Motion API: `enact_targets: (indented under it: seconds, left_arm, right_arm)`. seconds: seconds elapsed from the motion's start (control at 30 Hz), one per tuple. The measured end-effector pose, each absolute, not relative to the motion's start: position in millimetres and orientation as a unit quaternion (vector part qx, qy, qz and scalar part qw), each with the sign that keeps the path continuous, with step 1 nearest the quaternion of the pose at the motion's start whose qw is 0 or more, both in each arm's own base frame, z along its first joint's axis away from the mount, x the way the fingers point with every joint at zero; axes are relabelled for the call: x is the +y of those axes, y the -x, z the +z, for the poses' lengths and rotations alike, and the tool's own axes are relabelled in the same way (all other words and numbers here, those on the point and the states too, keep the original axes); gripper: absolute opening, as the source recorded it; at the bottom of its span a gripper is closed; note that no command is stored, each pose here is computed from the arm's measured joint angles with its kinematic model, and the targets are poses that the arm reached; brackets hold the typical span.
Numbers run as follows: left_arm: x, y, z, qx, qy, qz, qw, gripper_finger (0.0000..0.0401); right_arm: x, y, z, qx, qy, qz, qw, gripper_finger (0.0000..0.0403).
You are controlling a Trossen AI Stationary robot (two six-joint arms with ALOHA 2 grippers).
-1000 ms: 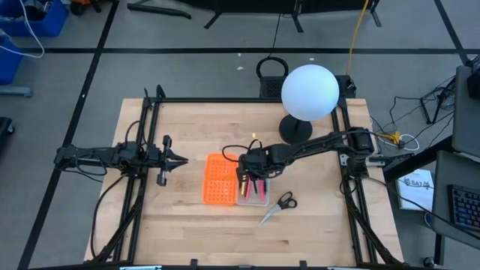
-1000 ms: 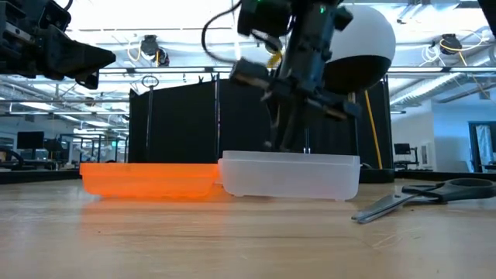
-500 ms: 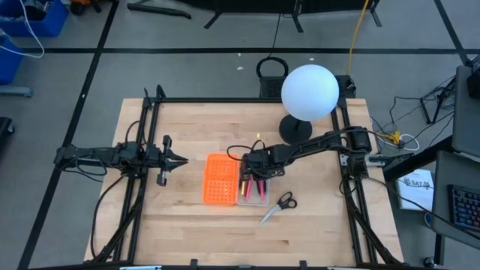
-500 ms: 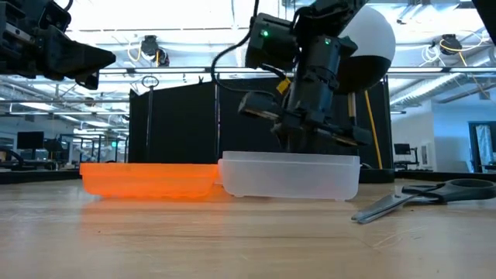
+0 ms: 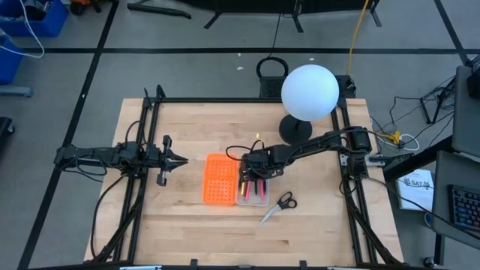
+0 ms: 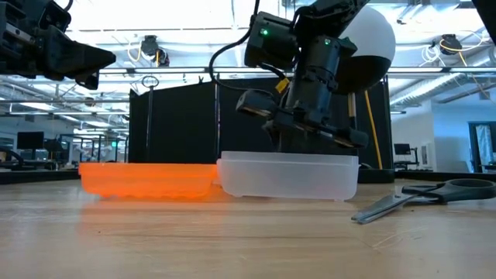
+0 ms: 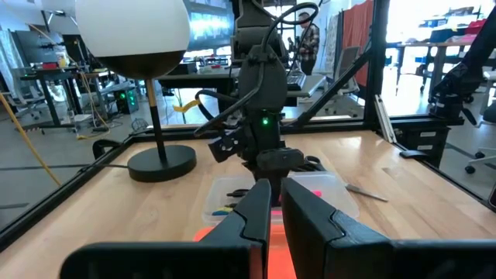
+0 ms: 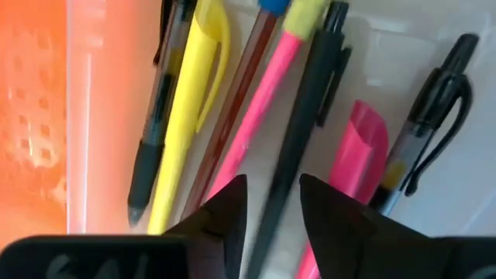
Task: Pick & place school supplies into a supply box
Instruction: Put the black pen into the orange supply box, then put the black scissors into the orange supply box
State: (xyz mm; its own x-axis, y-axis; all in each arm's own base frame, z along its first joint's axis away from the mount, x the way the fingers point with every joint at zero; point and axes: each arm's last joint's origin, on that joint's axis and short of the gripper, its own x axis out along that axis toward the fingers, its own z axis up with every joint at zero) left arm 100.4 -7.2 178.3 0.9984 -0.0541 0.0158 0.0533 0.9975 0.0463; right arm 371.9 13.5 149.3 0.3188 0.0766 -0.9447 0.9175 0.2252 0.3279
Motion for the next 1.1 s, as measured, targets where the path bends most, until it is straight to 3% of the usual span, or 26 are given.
enact_targets:
  seconds: [0.13,0.27,0.43,0.57,0.67,0.8,1.1]
  left_arm:
    - [-7.2,-100.4,178.3,-0.008,-0.023,-0.027,0.999,0.0042]
    - [-7.3,-100.4,178.1,-0.007,-0.023,-0.027,0.999,0.0042]
    - [-7.2,-100.4,178.2,-0.008,-0.043,-0.026,0.999,0.0042]
    - [-6.7,-100.4,178.5,-0.011,-0.085,-0.018,0.996,0.0042]
    - [-6.4,-100.4,180.7,-0.021,-0.063,-0.012,0.998,0.0042]
    - [-5.6,-99.8,188.2,-0.059,-0.085,0.006,0.995,0.0042]
    - [-4.7,-98.3,197.2,-0.102,-0.139,0.030,0.985,0.0042]
  right_arm:
    - [13.7,-369.8,163.0,0.475,-0.507,-0.310,0.649,0.0114]
    - [18.1,-364.5,189.7,0.443,-0.460,-0.294,0.711,0.0106]
    - [38.7,-349.2,235.8,0.366,-0.286,-0.287,0.838,0.0086]
    - [60.7,-333.5,270.1,0.310,-0.137,-0.266,0.902,0.0042]
    - [76.4,-321.4,283.5,0.295,-0.024,-0.242,0.924,0.0007]
    - [81.6,-302.6,280.0,0.276,0.084,-0.209,0.934,0.0004]
    - [58.6,-239.7,269.4,0.102,0.087,-0.112,0.985,0.0000]
